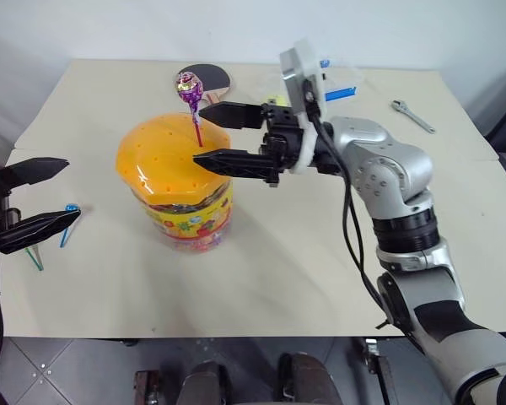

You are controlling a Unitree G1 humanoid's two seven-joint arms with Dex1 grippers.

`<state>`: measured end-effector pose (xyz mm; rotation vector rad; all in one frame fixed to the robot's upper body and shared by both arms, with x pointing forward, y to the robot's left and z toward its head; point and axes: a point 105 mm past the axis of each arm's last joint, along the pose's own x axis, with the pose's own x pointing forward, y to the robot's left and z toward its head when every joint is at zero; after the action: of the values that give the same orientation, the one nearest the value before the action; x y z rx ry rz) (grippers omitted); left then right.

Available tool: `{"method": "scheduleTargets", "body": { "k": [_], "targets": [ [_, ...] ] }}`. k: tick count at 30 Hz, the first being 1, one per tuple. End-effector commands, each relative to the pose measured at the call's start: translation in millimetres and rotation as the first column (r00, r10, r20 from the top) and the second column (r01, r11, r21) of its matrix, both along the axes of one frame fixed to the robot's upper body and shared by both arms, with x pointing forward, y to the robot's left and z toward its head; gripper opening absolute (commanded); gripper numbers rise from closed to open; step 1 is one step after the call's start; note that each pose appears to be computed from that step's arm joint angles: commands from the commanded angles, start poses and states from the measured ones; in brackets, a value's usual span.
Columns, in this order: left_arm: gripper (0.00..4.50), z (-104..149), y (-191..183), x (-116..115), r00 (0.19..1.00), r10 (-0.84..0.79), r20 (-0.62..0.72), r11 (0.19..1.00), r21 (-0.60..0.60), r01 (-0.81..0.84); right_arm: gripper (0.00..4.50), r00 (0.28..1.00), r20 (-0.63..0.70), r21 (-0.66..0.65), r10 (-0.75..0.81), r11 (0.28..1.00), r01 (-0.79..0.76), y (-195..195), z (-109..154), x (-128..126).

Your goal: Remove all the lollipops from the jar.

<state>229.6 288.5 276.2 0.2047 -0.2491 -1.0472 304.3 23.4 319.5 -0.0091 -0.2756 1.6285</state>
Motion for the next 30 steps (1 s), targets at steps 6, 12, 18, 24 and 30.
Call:
{"method": "scheduleTargets", "body": {
  "k": [6, 12, 18, 24, 30],
  "targets": [
    [4.5, 8.7, -7.6, -11.4, 0.998, 0.015, 0.06, 1.0, -0.006, -0.014, 2.89, 0.998, 0.033, 0.032, 0.057, 0.998, -0.058, 19.8, 19.4, -7.1],
    [4.5, 11.4, -9.0, -11.5, 0.997, 0.016, 0.07, 1.0, -0.012, -0.015, 0.8, 0.997, 0.063, 0.048, 0.053, 0.997, -0.057, 21.9, 28.7, -7.2],
    [4.5, 11.6, -5.1, -11.6, 0.998, 0.022, 0.067, 1.0, -0.014, -0.021, 0.04, 0.994, 0.105, 0.107, 0.019, 0.994, -0.03, 13.5, 49.9, -5.7],
    [4.5, 7.1, 3.0, -10.3, 0.998, 0.043, 0.047, 0.999, -0.009, -0.043, 0.04, 0.982, 0.147, 0.227, -0.118, 0.97, 0.083, -12.1, 86.9, 5.5],
    [4.5, 2.4, 7.9, -15.0, 0.999, 0.052, 0.014, 0.999, -0.009, -0.052, 0.04, 0.914, 0.104, 0.102, -0.392, 0.918, 0.382, -78.4, 84.4, 40.7]
  ]
}}
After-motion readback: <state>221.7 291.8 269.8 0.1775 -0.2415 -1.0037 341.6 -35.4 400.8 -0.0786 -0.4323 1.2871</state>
